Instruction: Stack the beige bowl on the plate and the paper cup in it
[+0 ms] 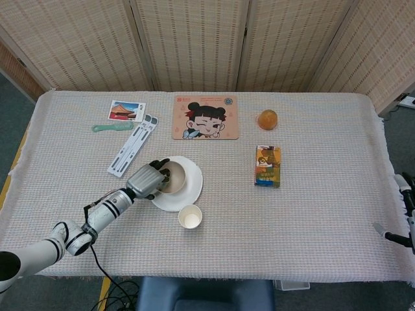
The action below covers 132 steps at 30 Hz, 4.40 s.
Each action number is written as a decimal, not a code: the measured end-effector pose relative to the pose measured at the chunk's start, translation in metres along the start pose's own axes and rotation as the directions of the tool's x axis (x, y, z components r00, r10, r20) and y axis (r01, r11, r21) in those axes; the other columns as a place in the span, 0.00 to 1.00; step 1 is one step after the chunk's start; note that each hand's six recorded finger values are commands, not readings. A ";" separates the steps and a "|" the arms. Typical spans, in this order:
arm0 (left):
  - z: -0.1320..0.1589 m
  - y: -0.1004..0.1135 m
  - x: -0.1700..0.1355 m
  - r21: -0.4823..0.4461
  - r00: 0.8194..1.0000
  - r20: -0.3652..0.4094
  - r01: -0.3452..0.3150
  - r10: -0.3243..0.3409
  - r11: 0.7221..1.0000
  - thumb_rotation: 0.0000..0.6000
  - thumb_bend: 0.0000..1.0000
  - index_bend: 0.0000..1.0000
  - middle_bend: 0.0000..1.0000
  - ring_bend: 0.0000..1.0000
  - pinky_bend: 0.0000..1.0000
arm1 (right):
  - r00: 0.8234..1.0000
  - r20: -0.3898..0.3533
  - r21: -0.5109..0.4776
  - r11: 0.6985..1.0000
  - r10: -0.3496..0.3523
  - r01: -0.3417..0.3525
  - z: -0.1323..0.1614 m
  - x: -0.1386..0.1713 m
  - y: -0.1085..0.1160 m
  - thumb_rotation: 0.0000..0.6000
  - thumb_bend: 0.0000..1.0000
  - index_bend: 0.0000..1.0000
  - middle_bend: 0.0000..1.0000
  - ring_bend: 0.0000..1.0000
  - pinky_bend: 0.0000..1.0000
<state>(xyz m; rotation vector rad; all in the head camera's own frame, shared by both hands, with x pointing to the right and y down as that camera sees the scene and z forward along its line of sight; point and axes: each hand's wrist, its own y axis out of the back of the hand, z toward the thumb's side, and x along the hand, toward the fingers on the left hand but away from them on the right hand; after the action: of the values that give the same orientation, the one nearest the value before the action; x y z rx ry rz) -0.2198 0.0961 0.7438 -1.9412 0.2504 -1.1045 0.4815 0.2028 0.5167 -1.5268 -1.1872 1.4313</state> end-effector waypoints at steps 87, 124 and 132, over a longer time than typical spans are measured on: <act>0.097 0.046 -0.099 -0.098 0.991 -0.049 0.119 -0.124 0.988 1.00 0.26 0.23 0.11 0.00 0.20 | 0.995 -0.100 -0.066 0.998 -0.014 0.008 0.010 0.021 0.014 1.00 0.12 0.00 0.00 0.00 0.00; 0.114 0.047 -0.070 -0.052 0.986 0.001 0.164 -0.164 0.985 1.00 0.26 0.14 0.11 0.00 0.20 | 0.994 -0.086 -0.088 0.994 -0.068 0.060 0.004 0.031 0.028 1.00 0.12 0.00 0.00 0.00 0.00; 0.123 0.043 -0.056 -0.034 0.984 0.022 0.178 -0.178 0.983 1.00 0.26 0.13 0.11 0.00 0.20 | 0.993 -0.079 -0.099 0.992 -0.090 0.082 -0.001 0.037 0.035 1.00 0.12 0.00 0.00 0.00 0.00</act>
<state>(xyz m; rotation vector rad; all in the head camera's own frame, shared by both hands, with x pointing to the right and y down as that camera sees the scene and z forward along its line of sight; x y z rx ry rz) -0.1470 0.1722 0.6481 -2.0361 0.0881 -1.2035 0.4859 0.2262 0.4722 -1.5649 -1.2705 1.2587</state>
